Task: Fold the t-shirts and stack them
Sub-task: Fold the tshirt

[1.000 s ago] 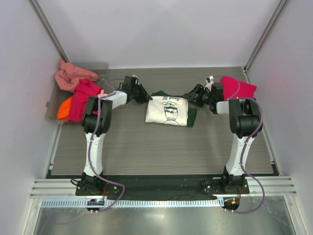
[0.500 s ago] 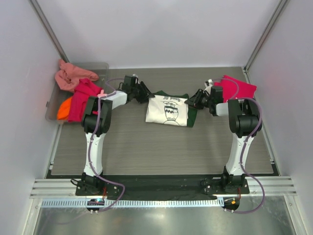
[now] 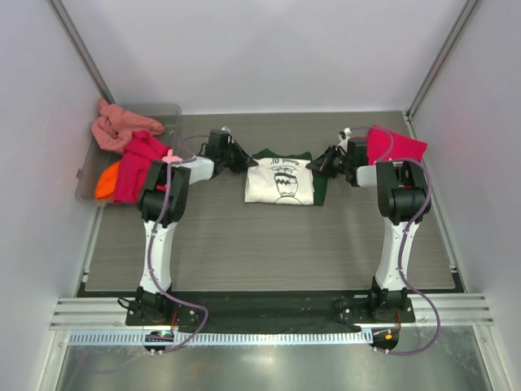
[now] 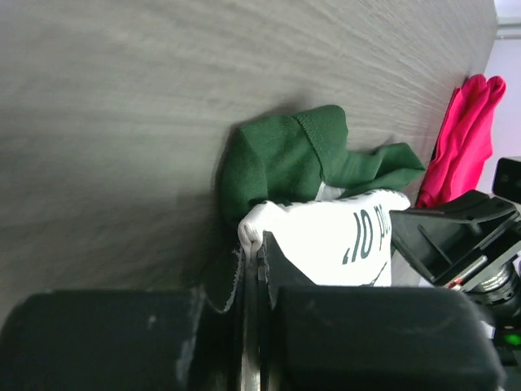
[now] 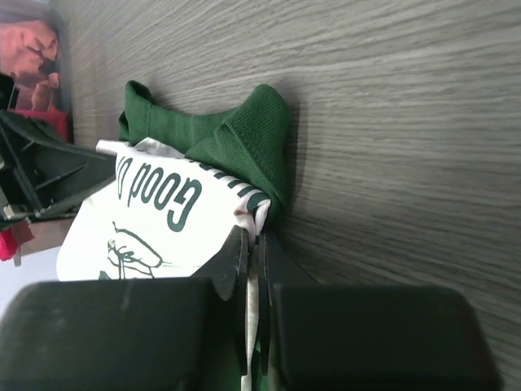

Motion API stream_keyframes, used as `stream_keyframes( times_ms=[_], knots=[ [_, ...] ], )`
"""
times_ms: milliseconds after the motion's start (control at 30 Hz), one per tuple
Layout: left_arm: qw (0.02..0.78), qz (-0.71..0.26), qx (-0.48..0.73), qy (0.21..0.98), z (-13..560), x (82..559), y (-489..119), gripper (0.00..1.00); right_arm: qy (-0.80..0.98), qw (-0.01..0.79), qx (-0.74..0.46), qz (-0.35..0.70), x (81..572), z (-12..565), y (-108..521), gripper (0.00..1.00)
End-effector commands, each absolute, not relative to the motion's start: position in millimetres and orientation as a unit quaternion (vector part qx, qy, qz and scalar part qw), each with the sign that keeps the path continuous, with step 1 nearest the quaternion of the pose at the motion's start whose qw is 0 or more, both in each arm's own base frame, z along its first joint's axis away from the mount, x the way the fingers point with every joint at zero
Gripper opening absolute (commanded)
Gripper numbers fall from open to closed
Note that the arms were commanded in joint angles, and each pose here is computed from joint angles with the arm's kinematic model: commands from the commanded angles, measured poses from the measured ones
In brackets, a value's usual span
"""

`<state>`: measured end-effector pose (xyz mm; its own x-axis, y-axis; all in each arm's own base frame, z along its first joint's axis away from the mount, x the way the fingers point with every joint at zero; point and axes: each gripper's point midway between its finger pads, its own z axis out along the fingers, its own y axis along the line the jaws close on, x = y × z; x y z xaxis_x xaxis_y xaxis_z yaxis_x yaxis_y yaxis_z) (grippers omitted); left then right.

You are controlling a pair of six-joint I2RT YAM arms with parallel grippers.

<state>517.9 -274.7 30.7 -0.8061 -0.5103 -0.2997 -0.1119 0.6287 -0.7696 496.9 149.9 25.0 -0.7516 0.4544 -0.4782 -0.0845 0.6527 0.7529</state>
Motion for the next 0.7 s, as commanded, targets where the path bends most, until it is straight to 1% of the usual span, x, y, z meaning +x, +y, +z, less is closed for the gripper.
stream_keyframes(
  times_ms=[0, 33, 67, 100, 133, 167, 200, 233, 267, 300, 333, 367, 400, 433, 467, 500, 533, 567, 667],
  knots=[
    [0.275, -0.371, -0.199, 0.864, 35.1, 500.5, -255.3, 0.00, 0.863, 0.314, 0.083, 0.388, 473.5, 24.8, 169.9, 0.01],
    [0.277, -0.369, -0.201, 0.864, 37.0, 496.9, -250.9, 0.00, 0.866, 0.309, 0.069, 0.388, 465.3, 26.0, 181.4, 0.01],
    [0.279, -0.365, -0.204, 0.864, 37.6, 494.3, -244.2, 0.00, 0.866, 0.315, 0.057, 0.384, 459.4, 32.2, 184.3, 0.03],
    [0.286, -0.364, -0.203, 0.863, 46.2, 490.0, -239.2, 0.00, 0.868, 0.326, 0.057, 0.371, 459.0, 35.7, 183.1, 0.12],
    [0.278, -0.353, -0.210, 0.868, 36.3, 479.8, -230.8, 0.00, 0.873, 0.326, 0.058, 0.358, 454.8, 36.3, 181.8, 0.26],
    [0.282, -0.351, -0.213, 0.867, 38.0, 477.9, -223.8, 0.00, 0.871, 0.342, 0.058, 0.348, 453.1, 48.4, 177.3, 0.45],
    [0.288, -0.348, -0.213, 0.866, 42.5, 475.6, -219.4, 0.00, 0.874, 0.362, 0.066, 0.317, 458.1, 50.0, 165.6, 0.51],
    [0.286, -0.342, -0.212, 0.870, 37.9, 470.1, -214.6, 0.00, 0.887, 0.355, 0.077, 0.286, 454.2, 45.7, 154.2, 0.56],
    [0.286, -0.335, -0.215, 0.871, 36.4, 469.4, -208.0, 0.00, 0.888, 0.374, 0.084, 0.254, 459.5, 58.3, 139.3, 0.60],
    [0.286, -0.332, -0.215, 0.873, 36.3, 468.1, -205.1, 0.00, 0.892, 0.378, 0.099, 0.227, 460.9, 59.5, 125.7, 0.60],
    [0.286, -0.329, -0.215, 0.874, 36.7, 466.7, -201.3, 0.00, 0.904, 0.374, 0.134, 0.157, 457.6, 51.9, 98.4, 0.60],
    [0.286, -0.328, -0.216, 0.874, 35.8, 467.1, -198.2, 0.00, 0.906, 0.375, 0.154, 0.119, 459.9, 57.1, 79.9, 0.57],
    [0.287, -0.327, -0.219, 0.874, 36.1, 468.2, -194.1, 0.00, 0.905, 0.380, 0.172, 0.081, 459.7, 62.8, 62.3, 0.57],
    [0.284, -0.325, -0.219, 0.875, 35.1, 467.9, -192.3, 0.00, 0.907, 0.374, 0.192, 0.019, 453.4, 61.1, 39.1, 0.57],
    [0.289, -0.325, -0.214, 0.875, 38.1, 470.7, -191.4, 0.00, 0.904, 0.380, 0.197, -0.008, 457.8, 69.7, 28.9, 0.56],
    [0.288, -0.323, -0.213, 0.876, 37.9, 471.5, -189.7, 0.00, 0.901, 0.380, 0.205, -0.040, 457.5, 71.6, 17.7, 0.56],
    [0.285, -0.319, -0.213, 0.878, 36.1, 471.0, -188.4, 0.00, 0.906, 0.363, 0.206, -0.069, 452.6, 64.7, 9.2, 0.54],
    [0.288, -0.319, -0.208, 0.878, 39.6, 473.1, -188.9, 0.00, 0.899, 0.369, 0.214, -0.099, 458.0, 70.8, -1.6, 0.54],
    [0.291, -0.320, -0.199, 0.879, 43.4, 473.4, -190.3, 0.00, 0.895, 0.356, 0.222, -0.150, 461.7, 65.1, -16.0, 0.53]
  ],
)
